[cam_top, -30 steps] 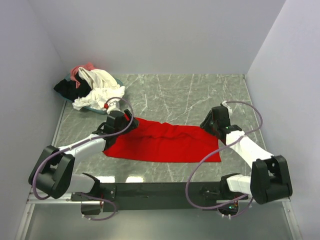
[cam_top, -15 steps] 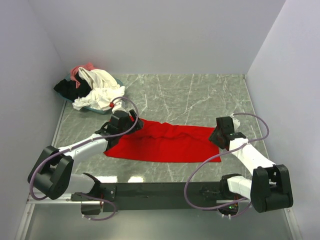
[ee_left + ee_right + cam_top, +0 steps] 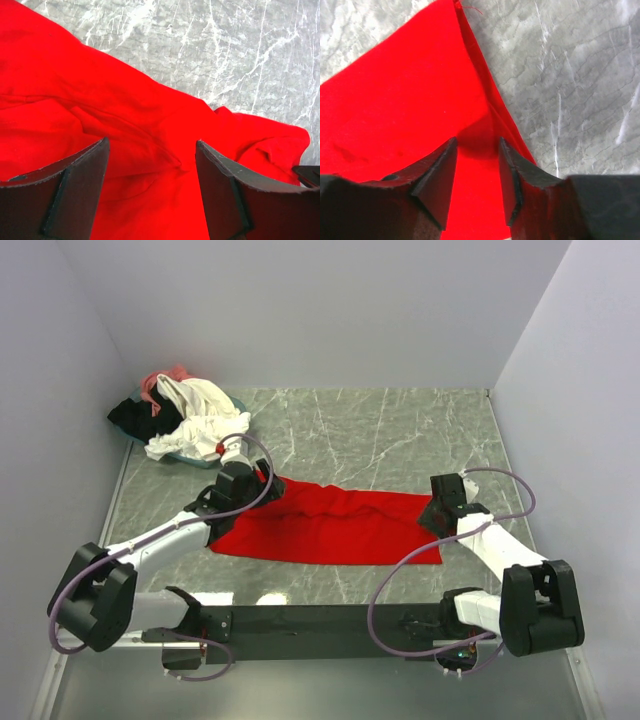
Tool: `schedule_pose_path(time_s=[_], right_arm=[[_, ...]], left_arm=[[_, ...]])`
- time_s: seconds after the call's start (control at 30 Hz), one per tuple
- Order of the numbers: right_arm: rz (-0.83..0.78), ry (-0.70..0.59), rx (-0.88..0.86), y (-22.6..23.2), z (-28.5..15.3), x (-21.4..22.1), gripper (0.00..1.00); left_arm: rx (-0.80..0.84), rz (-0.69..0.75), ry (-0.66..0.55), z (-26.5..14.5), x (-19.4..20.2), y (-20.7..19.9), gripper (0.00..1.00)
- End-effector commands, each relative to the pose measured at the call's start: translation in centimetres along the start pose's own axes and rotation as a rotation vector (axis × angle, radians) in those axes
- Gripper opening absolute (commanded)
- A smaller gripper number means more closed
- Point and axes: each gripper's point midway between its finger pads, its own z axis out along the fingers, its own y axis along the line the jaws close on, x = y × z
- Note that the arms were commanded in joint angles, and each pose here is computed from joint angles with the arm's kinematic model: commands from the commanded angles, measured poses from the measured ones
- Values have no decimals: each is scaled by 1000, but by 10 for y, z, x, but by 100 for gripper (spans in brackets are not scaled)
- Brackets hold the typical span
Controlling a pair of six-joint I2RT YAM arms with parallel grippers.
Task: Fold and stack the t-shirts
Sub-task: Fold the tshirt
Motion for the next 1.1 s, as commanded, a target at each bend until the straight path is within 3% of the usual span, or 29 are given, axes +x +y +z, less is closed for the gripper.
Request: schedule_pose_path(time_s=[0.0, 0.23, 0.37, 0.43, 0.7, 1.07], right_arm=[[9, -10, 10, -1, 2, -4, 43], [-1, 3, 10, -2, 2, -1, 28], [2, -22, 9, -3, -4, -6, 6], [3, -34, 18, -5, -9, -10, 0], [44, -100, -46, 0, -37, -23, 0], [52, -107, 3, -14, -56, -23, 0]], left_arm=[[25, 7, -25, -7, -6, -5, 75], [17, 3, -43, -13, -9, -2, 76], [12, 6, -45, -16, -9, 0, 77], [10, 9, -47, -17, -10, 0, 77], [6, 19, -46, -15, -10, 0, 78], [35, 25, -34, -16, -8, -4, 78]])
